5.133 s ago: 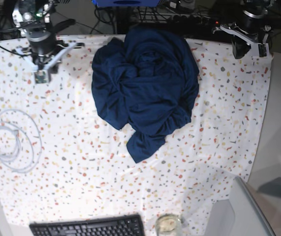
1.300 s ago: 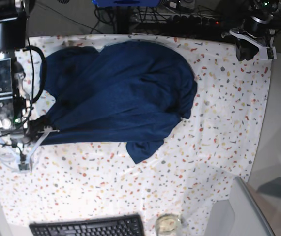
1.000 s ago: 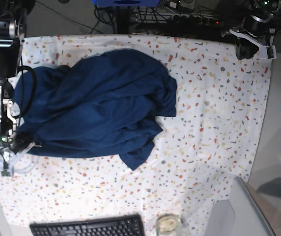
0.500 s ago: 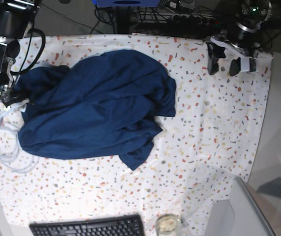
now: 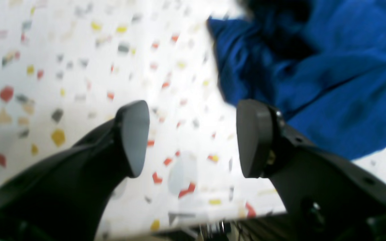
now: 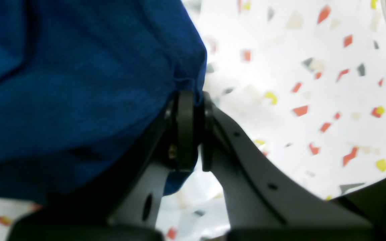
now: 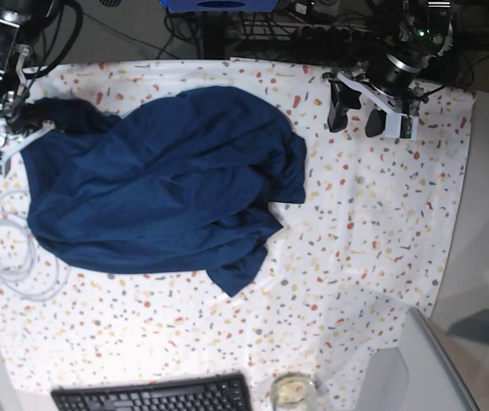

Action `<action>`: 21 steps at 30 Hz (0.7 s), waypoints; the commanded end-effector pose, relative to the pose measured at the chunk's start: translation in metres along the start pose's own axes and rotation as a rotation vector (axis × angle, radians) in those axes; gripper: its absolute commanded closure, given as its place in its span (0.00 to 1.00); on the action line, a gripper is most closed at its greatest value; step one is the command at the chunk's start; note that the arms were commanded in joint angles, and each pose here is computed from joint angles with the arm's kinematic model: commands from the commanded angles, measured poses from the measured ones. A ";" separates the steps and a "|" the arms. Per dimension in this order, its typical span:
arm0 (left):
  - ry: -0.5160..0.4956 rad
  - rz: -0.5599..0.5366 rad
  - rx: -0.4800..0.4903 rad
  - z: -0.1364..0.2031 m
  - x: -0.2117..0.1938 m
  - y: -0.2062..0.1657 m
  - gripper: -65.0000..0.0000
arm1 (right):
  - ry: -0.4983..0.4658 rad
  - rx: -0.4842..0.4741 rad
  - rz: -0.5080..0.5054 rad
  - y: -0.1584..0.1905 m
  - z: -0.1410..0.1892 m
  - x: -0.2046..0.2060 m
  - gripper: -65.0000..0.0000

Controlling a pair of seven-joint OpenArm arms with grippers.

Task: Layout the t-shirt on the table in an organized manner, then fold the t-shirt properly
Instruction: 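Grasp the shirt's opposite edge with the left gripper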

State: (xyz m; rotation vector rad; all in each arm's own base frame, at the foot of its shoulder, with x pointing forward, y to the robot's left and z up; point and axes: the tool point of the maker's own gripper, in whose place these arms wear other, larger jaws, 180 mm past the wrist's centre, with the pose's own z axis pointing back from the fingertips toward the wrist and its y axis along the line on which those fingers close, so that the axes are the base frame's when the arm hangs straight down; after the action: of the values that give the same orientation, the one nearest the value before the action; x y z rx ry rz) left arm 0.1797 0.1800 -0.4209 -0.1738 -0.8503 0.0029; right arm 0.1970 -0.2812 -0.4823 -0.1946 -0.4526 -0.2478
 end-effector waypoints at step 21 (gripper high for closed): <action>0.067 0.214 -0.092 -0.011 -0.041 -0.022 0.39 | -0.141 0.101 -0.009 -0.017 0.044 0.004 0.19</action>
State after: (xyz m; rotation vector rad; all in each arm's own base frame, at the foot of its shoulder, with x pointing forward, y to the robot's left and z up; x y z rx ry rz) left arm 0.1559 0.1519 -0.4619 -0.3428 -0.7341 0.1592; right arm 0.1718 -0.2793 -0.4492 -0.0879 -0.5693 -0.2293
